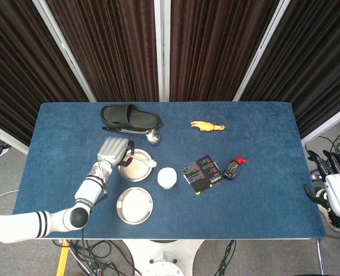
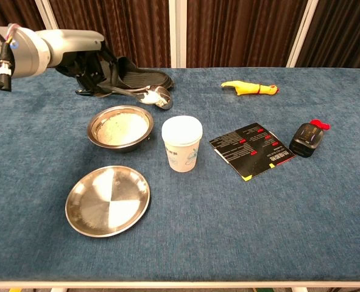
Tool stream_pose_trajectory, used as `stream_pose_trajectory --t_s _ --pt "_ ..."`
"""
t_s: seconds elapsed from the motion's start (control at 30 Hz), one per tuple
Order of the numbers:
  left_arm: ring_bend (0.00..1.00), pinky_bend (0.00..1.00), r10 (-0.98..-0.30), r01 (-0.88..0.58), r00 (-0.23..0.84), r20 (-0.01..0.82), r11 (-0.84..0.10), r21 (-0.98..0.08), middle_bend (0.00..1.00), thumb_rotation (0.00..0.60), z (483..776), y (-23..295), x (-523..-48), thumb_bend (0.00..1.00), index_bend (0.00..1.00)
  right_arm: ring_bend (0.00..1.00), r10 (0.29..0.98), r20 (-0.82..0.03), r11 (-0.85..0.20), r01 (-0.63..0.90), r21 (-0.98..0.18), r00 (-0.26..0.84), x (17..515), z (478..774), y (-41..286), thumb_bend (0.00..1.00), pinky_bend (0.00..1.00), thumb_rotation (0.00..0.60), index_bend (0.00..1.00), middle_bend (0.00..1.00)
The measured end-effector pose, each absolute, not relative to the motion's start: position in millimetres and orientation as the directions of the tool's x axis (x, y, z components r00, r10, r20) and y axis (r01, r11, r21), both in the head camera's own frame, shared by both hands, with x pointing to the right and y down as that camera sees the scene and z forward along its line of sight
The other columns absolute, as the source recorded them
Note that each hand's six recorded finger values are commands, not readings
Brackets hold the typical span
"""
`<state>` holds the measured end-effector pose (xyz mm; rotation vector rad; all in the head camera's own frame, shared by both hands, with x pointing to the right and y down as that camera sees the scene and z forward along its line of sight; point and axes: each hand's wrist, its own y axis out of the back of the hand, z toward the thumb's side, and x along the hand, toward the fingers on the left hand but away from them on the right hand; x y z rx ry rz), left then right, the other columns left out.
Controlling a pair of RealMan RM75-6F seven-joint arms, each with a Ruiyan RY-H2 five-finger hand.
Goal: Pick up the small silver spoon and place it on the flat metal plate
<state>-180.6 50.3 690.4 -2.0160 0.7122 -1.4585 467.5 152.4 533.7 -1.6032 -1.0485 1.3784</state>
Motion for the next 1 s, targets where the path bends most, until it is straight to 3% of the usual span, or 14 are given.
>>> stream_pose_trajectory --t_s 0.53,0.73,1.0 --pt "0.95 1.00 -0.694 0.082 0.338 0.636 -0.651 -0.754 0.96 0.600 683.1 74.3 -123.1 0.52 0.61 0.00 0.926 -0.368 -0.375 0.105 -0.921 0.080 469.0 533.6 149.6 0.26 0.04 0.600 0.03 0.21" --pt "0.95 1.00 -0.735 0.235 0.342 0.586 -0.537 -0.811 0.96 0.600 682.8 82.6 -114.7 0.52 0.61 0.00 0.926 -0.372 -0.378 0.112 -0.919 0.073 471.3 534.9 152.8 0.26 0.04 0.600 0.03 0.21" --pt "0.95 1.00 -0.795 0.411 0.407 0.450 -0.281 -0.867 0.96 0.600 671.8 97.0 -100.3 0.52 0.61 0.00 0.926 -0.372 -0.377 0.119 -0.918 0.069 472.3 535.4 156.0 0.26 0.04 0.600 0.03 0.21"
